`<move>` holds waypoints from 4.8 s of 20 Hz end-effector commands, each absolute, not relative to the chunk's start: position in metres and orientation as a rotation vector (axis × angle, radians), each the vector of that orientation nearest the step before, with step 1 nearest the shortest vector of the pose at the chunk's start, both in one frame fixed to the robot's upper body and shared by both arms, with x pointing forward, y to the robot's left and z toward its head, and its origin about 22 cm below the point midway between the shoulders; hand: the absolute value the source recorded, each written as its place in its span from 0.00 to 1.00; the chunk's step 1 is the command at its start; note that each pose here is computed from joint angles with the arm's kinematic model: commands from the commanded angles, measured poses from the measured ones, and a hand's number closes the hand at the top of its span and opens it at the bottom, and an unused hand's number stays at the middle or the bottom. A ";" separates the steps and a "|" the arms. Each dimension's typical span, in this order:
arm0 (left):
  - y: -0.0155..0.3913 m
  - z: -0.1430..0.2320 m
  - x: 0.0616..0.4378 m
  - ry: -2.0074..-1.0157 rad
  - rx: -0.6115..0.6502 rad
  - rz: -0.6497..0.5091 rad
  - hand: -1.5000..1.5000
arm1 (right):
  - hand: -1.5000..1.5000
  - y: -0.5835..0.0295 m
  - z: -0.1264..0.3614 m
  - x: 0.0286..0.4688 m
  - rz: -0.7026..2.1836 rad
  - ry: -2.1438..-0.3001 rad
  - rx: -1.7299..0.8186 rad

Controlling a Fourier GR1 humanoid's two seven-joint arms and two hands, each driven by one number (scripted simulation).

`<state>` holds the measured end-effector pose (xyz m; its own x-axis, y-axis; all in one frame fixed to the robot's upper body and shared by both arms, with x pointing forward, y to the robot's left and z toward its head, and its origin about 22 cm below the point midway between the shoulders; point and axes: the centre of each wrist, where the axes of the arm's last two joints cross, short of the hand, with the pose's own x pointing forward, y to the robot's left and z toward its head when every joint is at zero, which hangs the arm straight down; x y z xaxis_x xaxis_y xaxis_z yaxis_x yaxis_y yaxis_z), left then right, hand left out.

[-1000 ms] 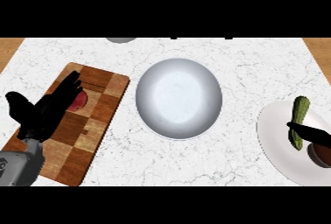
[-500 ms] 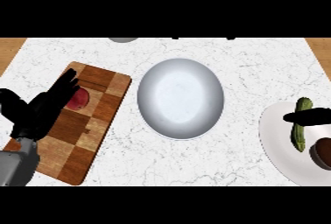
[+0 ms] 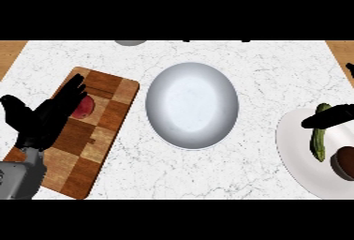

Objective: Pick the squash from the plate and place it in the bowl

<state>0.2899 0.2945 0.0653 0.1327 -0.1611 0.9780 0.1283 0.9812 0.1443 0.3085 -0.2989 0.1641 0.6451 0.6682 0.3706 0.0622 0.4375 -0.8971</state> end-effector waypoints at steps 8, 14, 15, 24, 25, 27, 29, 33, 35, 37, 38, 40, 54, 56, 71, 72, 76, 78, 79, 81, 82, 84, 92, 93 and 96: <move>0.304 0.049 0.292 -1.411 0.042 -0.201 0.50 | 0.00 -0.299 0.140 0.311 0.461 -0.588 -1.063; 0.294 0.074 0.300 -1.418 0.020 -0.212 0.50 | 0.00 -0.301 0.134 0.322 0.446 -0.565 -1.058; 0.285 0.050 0.302 -1.411 0.040 -0.213 0.50 | 0.00 -0.303 0.143 0.333 0.449 -0.565 -1.055; 0.304 0.065 0.280 -1.411 0.027 -0.228 0.50 | 0.00 -0.329 0.114 0.336 0.435 -0.524 -1.035; 0.303 0.061 0.286 -1.411 0.035 -0.215 0.50 | 0.00 -0.321 0.105 0.334 0.434 -0.526 -1.047; 0.301 0.053 0.284 -1.420 0.023 -0.198 0.50 | 0.00 -0.319 0.114 0.329 0.425 -0.526 -1.039; 0.309 0.076 0.296 -1.420 0.026 -0.211 0.50 | 0.00 -0.320 0.094 0.339 0.434 -0.507 -1.024; 0.302 0.072 0.289 -1.417 0.018 -0.210 0.50 | 0.00 -0.325 0.073 0.342 0.448 -0.506 -1.004; 0.318 0.084 0.288 -1.435 0.031 -0.214 0.50 | 0.00 -0.341 0.081 0.331 0.444 -0.501 -1.000; 0.305 0.069 0.297 -1.437 0.044 -0.207 0.50 | 0.00 -0.329 0.075 0.357 0.440 -0.474 -0.998; 0.289 0.064 0.289 -1.428 0.039 -0.199 0.50 | 0.00 -0.350 0.079 0.350 0.439 -0.477 -1.002; 0.311 0.065 0.287 -1.429 0.043 -0.203 0.50 | 0.00 -0.362 0.086 0.336 0.444 -0.475 -1.005; 0.300 0.053 0.300 -1.437 0.050 -0.216 0.50 | 0.00 -0.391 0.011 0.319 0.412 -0.451 -0.968; 0.307 0.071 0.289 -1.429 0.014 -0.224 0.50 | 0.00 -0.377 0.005 0.324 0.411 -0.440 -0.973; 0.297 0.069 0.296 -1.424 0.048 -0.216 0.50 | 1.00 -0.379 0.011 0.339 0.485 -0.571 -1.076; 0.292 0.059 0.274 -1.407 0.026 -0.226 0.50 | 1.00 -0.378 0.027 0.352 0.469 -0.583 -1.074; 0.291 0.044 0.282 -1.415 0.039 -0.221 0.50 | 1.00 -0.360 0.030 0.338 0.498 -0.620 -1.095; 0.306 0.082 0.295 -1.428 0.036 -0.207 0.50 | 1.00 -0.350 0.046 0.346 0.504 -0.646 -1.109; 0.284 0.060 0.292 -1.416 0.047 -0.203 0.50 | 1.00 -0.362 0.040 0.341 0.505 -0.660 -1.131; 0.299 0.071 0.299 -1.421 0.067 -0.181 0.50 | 1.00 -0.322 0.038 0.315 0.684 -0.741 -1.054; 0.312 0.062 0.292 -1.409 0.091 -0.170 0.50 | 1.00 -0.322 0.025 0.299 0.757 -0.800 -1.012; 0.309 0.053 0.282 -1.383 0.073 -0.160 0.50 | 1.00 -0.302 0.026 0.285 0.912 -0.867 -0.928; 0.327 0.057 0.276 -1.397 0.092 -0.146 0.50 | 1.00 -0.253 0.079 0.189 1.010 -1.076 -0.906; 0.325 0.049 0.272 -1.386 0.085 -0.145 0.50 | 1.00 -0.254 0.100 0.183 1.021 -1.105 -0.913; 0.323 0.053 0.272 -1.397 0.094 -0.140 0.50 | 1.00 -0.235 0.133 0.143 1.019 -1.125 -0.936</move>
